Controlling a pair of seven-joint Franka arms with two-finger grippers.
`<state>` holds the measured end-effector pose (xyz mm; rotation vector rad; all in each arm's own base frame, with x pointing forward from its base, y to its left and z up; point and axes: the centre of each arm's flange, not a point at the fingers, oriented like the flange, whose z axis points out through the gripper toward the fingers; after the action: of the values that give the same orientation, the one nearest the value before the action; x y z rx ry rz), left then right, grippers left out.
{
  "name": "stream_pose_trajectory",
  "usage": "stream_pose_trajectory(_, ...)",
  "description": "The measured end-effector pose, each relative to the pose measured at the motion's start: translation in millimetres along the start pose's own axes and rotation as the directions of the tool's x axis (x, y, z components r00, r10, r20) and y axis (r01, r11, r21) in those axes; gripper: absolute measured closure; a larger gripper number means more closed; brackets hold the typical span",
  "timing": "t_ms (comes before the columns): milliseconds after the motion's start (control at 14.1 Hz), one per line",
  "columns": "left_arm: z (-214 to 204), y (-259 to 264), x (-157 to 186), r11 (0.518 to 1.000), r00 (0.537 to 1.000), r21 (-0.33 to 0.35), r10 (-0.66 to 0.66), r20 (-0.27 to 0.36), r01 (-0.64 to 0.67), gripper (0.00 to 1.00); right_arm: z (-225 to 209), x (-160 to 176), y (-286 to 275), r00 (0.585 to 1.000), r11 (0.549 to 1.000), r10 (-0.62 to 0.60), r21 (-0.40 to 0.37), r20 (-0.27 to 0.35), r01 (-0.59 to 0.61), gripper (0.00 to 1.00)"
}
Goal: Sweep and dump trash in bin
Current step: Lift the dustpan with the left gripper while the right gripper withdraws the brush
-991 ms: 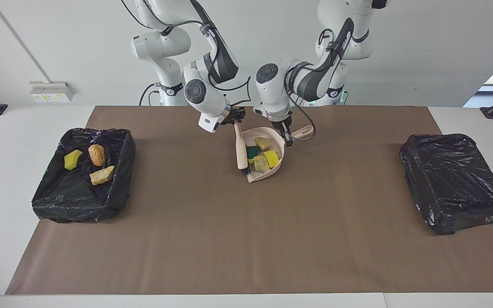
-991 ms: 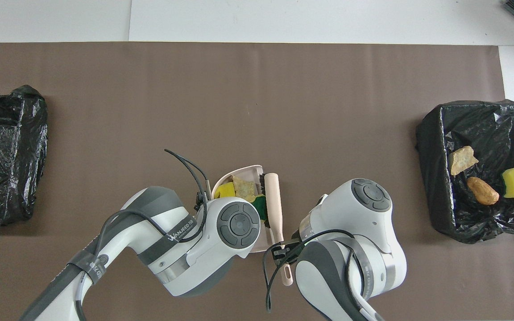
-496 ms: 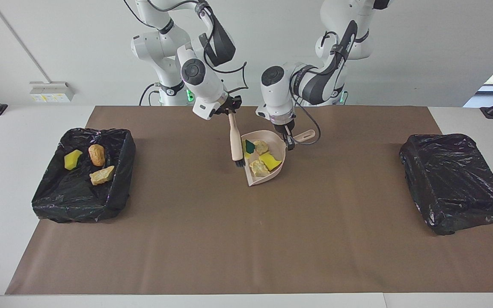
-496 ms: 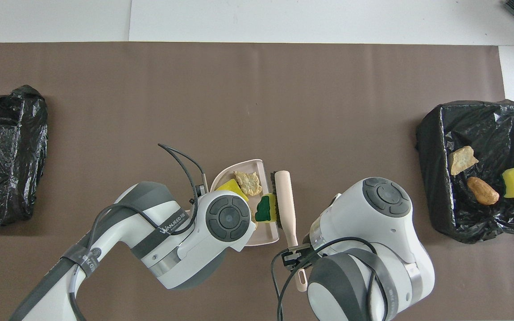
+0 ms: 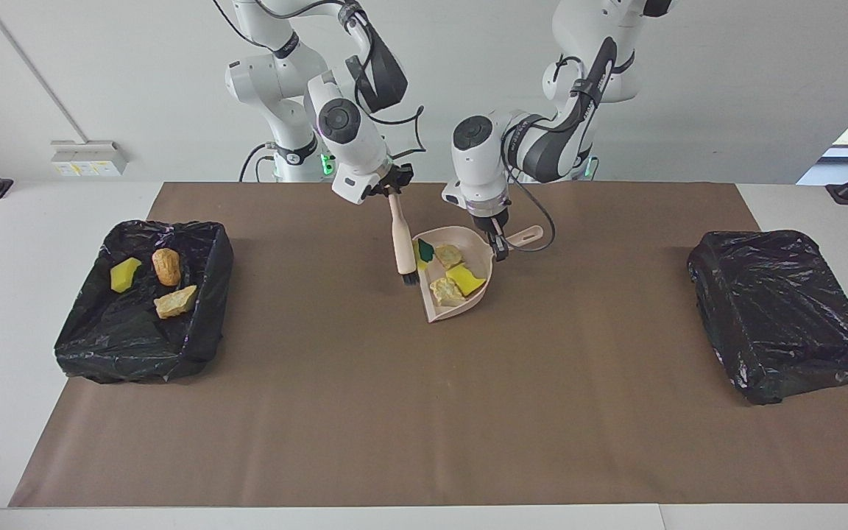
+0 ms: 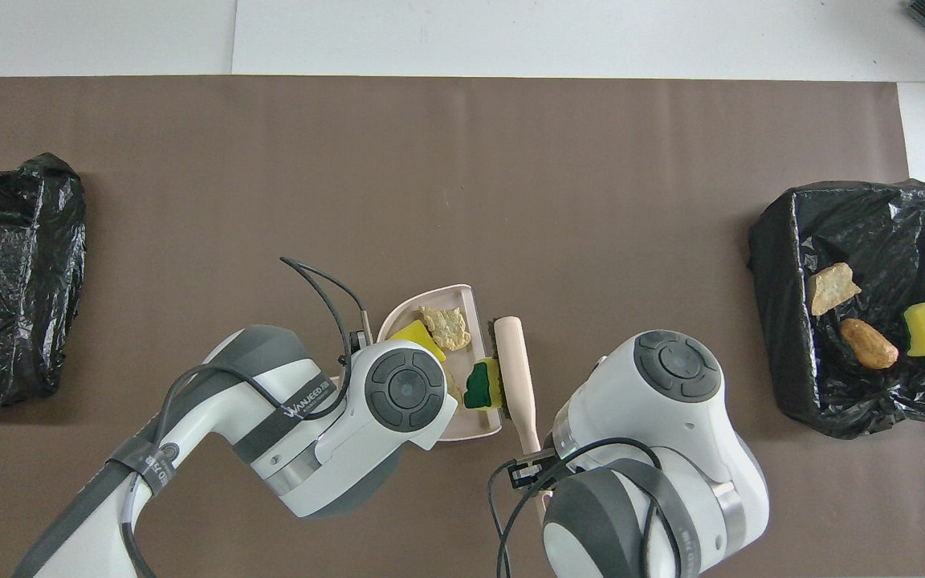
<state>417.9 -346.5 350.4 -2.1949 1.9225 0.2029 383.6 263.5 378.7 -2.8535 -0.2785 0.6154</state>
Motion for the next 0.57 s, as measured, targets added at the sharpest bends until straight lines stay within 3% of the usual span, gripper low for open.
stream_pose_trajectory(566,7,-10,-6,1.0,1.0,-0.008,-0.02,-0.014,0.02,0.67,54,0,9,0.999,0.998,-0.012,-0.067,0.035,0.014,0.74)
